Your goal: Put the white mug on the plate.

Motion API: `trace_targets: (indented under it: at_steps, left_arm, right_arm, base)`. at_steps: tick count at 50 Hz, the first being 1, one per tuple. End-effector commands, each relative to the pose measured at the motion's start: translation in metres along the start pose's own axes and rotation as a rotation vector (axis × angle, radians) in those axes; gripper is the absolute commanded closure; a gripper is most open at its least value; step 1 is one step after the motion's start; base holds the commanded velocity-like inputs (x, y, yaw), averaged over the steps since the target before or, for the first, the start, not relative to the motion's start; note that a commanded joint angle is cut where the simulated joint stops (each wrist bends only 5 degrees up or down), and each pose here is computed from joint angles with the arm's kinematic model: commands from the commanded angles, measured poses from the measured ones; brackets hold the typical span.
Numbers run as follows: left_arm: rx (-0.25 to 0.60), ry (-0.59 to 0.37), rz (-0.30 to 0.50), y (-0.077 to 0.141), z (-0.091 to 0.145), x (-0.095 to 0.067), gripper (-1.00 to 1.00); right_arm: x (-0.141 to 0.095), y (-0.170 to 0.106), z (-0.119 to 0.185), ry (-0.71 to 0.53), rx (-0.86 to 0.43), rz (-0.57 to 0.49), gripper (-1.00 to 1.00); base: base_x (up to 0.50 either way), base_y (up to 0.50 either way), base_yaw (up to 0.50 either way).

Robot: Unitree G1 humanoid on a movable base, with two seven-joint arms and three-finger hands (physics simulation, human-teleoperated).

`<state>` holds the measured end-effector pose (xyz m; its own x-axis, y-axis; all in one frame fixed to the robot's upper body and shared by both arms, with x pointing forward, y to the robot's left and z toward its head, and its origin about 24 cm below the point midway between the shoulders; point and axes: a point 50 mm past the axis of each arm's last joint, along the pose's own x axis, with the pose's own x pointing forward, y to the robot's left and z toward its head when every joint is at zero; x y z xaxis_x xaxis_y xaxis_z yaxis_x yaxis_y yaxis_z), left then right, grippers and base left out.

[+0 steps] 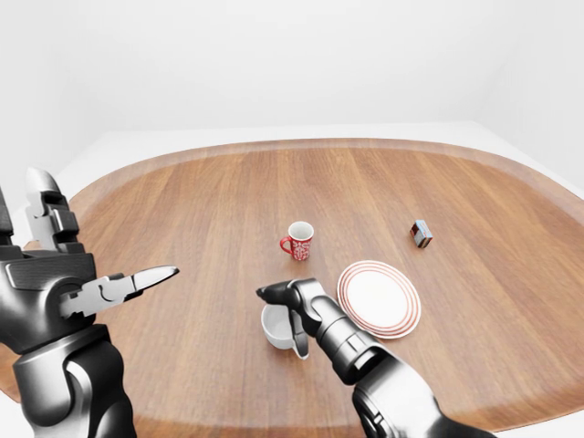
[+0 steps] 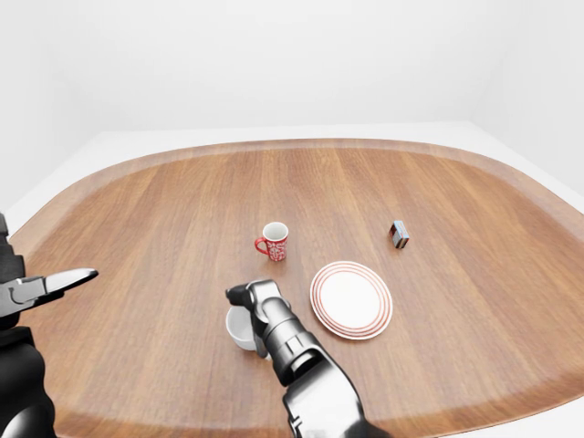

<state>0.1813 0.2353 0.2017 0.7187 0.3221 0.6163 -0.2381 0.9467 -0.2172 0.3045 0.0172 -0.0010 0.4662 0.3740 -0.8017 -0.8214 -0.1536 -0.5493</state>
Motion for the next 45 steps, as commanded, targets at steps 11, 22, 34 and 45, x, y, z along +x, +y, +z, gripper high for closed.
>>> trace_targets:
  at_steps: [11,22,34,45]
  left_arm:
    - [0.001,0.008,0.0,0.0,-0.002,0.0,-1.0]
    - [0.001,0.01,0.0,0.0,-0.002,-0.001,-1.0]
    - [0.003,0.017,0.002,0.0,-0.004,-0.001,-1.0]
    - [0.003,0.011,0.001,0.0,-0.003,0.0,-1.0]
  right_arm:
    - [0.006,0.012,-0.005,0.022,-0.001,0.026,1.0]
    - [0.006,0.011,-0.006,0.027,-0.005,0.02,1.0]
    - [-0.008,-0.02,-0.023,0.066,-0.01,-0.061,1.0]
    - [-0.058,-0.086,-0.063,0.151,-0.002,-0.245,1.0]
  base:
    - [0.0,0.0,0.0]
    - [0.0,0.0,0.0]
    - [0.0,0.0,0.0]
    - [0.0,0.0,0.0]
